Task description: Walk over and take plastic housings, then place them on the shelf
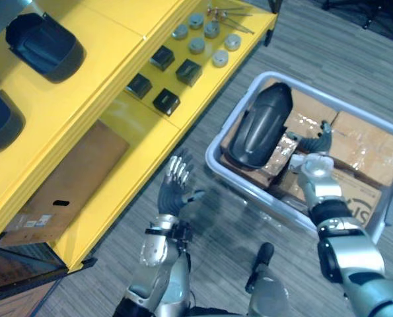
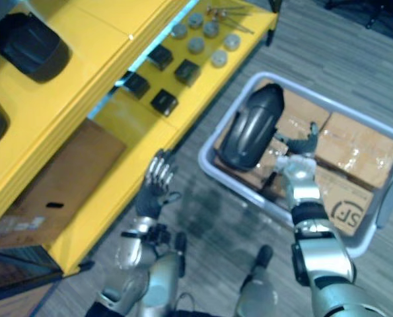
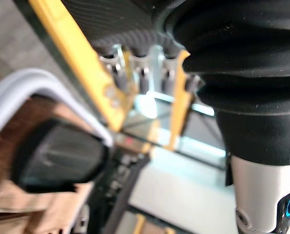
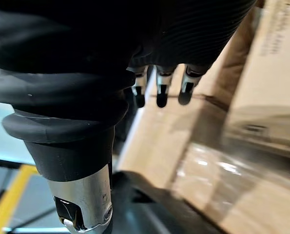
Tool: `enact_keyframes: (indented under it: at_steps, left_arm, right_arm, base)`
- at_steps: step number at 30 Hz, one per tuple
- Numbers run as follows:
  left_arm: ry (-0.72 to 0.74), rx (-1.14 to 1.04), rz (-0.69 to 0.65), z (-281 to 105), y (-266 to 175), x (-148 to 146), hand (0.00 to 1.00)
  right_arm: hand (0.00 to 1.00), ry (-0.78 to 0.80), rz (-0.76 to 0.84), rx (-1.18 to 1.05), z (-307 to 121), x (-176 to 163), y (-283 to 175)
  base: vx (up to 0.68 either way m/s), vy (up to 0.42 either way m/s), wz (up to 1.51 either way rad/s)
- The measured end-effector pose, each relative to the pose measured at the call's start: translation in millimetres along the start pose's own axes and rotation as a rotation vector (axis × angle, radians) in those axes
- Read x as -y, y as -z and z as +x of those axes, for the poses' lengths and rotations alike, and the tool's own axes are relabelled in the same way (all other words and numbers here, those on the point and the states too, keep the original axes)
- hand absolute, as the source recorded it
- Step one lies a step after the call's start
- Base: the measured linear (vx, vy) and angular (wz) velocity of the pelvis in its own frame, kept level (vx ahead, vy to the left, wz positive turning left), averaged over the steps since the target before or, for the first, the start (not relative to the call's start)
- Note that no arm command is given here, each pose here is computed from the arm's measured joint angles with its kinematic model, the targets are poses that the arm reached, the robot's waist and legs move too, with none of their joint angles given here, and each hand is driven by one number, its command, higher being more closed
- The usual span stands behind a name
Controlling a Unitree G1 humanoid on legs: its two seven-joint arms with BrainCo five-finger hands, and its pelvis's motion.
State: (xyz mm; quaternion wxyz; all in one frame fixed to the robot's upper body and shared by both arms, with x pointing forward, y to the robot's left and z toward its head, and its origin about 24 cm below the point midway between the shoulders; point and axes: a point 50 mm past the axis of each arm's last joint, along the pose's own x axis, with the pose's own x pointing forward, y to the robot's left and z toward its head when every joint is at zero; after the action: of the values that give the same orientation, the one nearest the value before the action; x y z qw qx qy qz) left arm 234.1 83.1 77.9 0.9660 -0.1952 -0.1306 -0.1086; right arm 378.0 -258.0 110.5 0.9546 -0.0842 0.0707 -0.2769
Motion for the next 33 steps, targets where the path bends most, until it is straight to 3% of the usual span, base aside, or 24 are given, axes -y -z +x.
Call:
enact_keyframes:
  at_steps: [7,8,16,26,33]
  left_arm:
    - [-0.035,-0.038,0.006,-1.2,8.6,-3.6,0.00]
    - [-0.043,-0.040,0.000,-0.4,10.0,-2.9,0.00]
    - [-0.058,-0.080,-0.030,3.5,20.4,-0.5,0.00]
    - [-0.048,-0.084,-0.027,2.1,23.4,0.8,0.00]
    - [-0.044,-0.074,-0.029,1.9,22.6,1.5,0.00]
  right_arm:
    - [0.00,0.025,-0.096,-0.071,11.2,12.6,-0.9]
    - [1.00,0.037,-0.119,-0.061,15.0,18.0,-7.9]
    - [1.00,0.108,-0.431,-0.101,27.3,58.8,-15.4]
    - [1.00,0.056,-0.858,-0.069,29.4,51.2,-35.8]
    - [1.00,0.098,-0.975,-0.070,29.5,53.1,-44.1]
  base:
    - [-0.01,0.008,0.00]
    - [-0.03,0.023,0.13]
    - [-0.04,0.009,0.14]
    - [-0.02,-0.003,0.07]
    - [0.00,0.000,0.00]
